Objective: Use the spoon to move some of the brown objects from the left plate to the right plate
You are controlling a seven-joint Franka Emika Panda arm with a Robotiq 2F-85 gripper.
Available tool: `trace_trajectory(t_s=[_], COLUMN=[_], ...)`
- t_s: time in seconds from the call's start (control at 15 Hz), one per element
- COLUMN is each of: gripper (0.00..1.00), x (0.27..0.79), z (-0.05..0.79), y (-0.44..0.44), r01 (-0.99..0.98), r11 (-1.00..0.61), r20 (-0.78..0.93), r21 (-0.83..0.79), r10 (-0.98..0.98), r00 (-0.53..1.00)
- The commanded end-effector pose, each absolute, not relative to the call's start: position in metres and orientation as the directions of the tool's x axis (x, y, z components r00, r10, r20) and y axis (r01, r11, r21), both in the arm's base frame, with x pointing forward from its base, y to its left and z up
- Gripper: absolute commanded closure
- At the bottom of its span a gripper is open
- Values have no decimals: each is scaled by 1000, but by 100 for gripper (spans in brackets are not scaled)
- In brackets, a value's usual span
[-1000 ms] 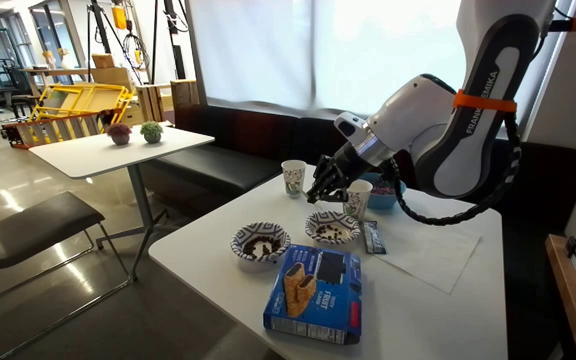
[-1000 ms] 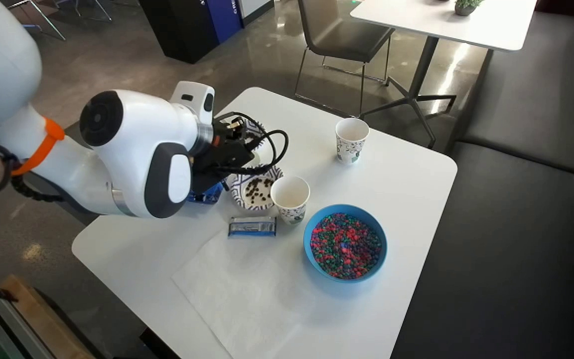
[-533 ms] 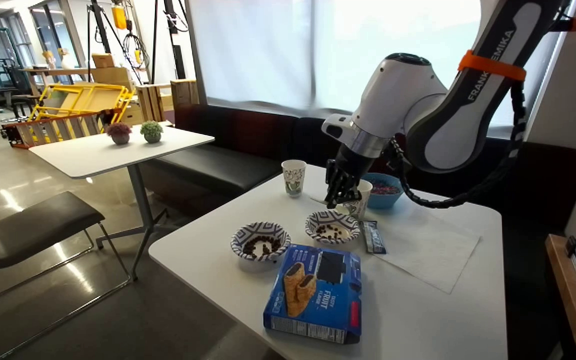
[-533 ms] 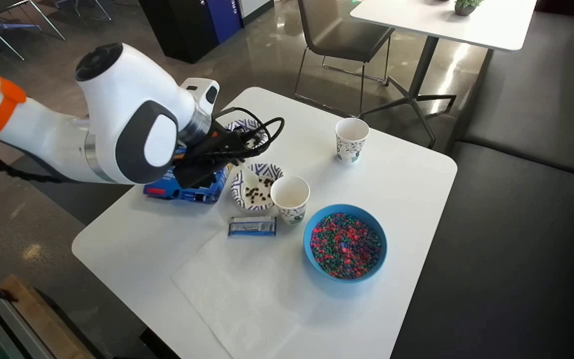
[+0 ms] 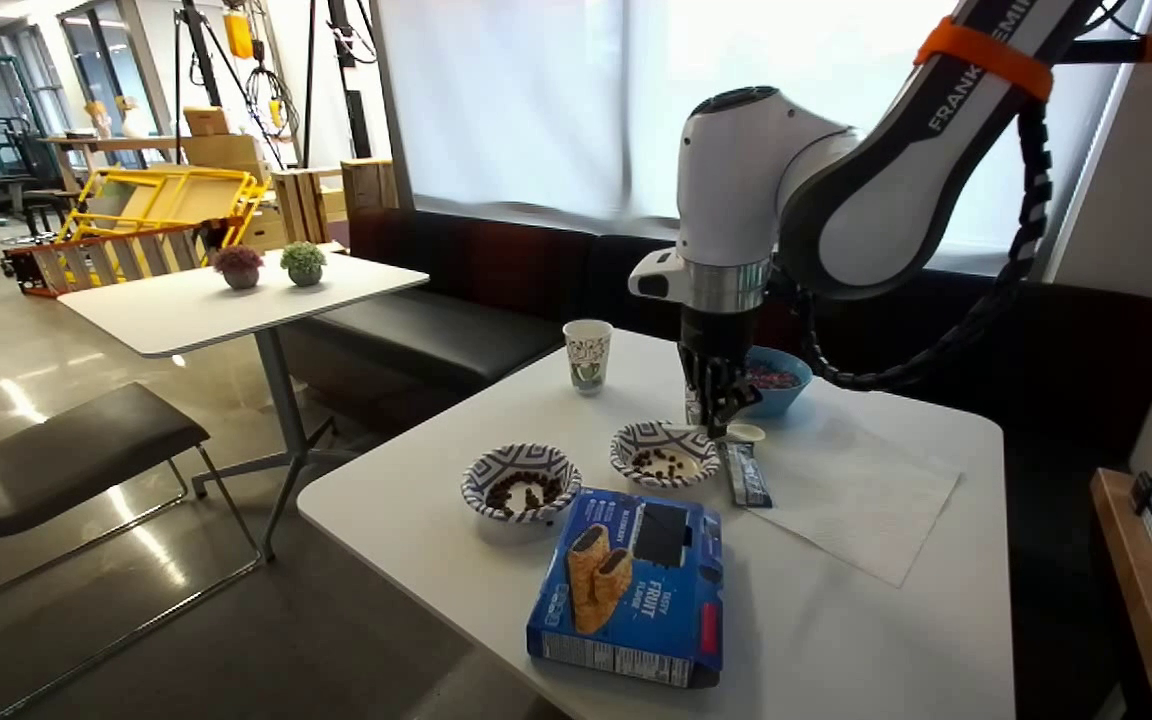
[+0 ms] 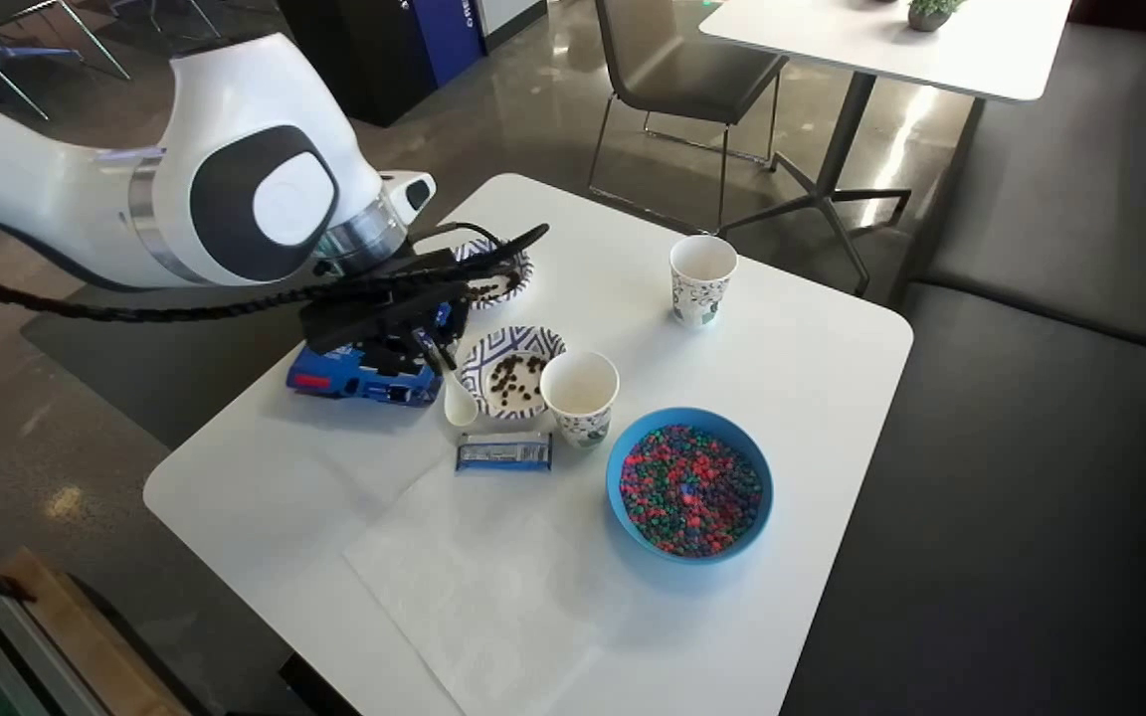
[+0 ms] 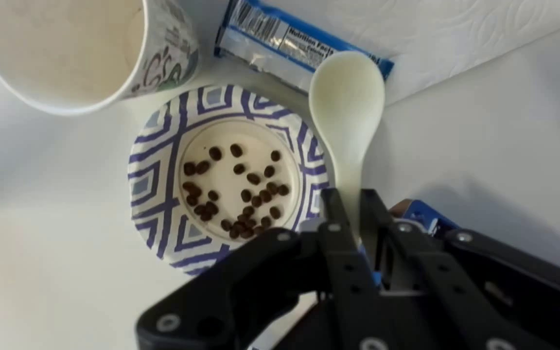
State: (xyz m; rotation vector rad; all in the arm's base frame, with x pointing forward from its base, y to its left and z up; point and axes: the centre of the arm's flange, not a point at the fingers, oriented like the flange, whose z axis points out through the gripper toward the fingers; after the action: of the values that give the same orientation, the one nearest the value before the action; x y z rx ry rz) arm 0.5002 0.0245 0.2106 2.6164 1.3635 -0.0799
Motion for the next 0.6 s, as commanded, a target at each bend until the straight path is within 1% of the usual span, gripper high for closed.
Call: trace_trajectory(t_s=[0.0, 0.27, 0.53], gripper=[97, 97, 97], x=[515, 516, 509], z=[198, 180, 158], y=[-5, -38, -58], r01=[787, 751, 776], r11=[-609, -657, -630], r20=[-214, -269, -295], r21=[100, 62, -10], r10=[759, 714, 744], r00=[615, 646, 600])
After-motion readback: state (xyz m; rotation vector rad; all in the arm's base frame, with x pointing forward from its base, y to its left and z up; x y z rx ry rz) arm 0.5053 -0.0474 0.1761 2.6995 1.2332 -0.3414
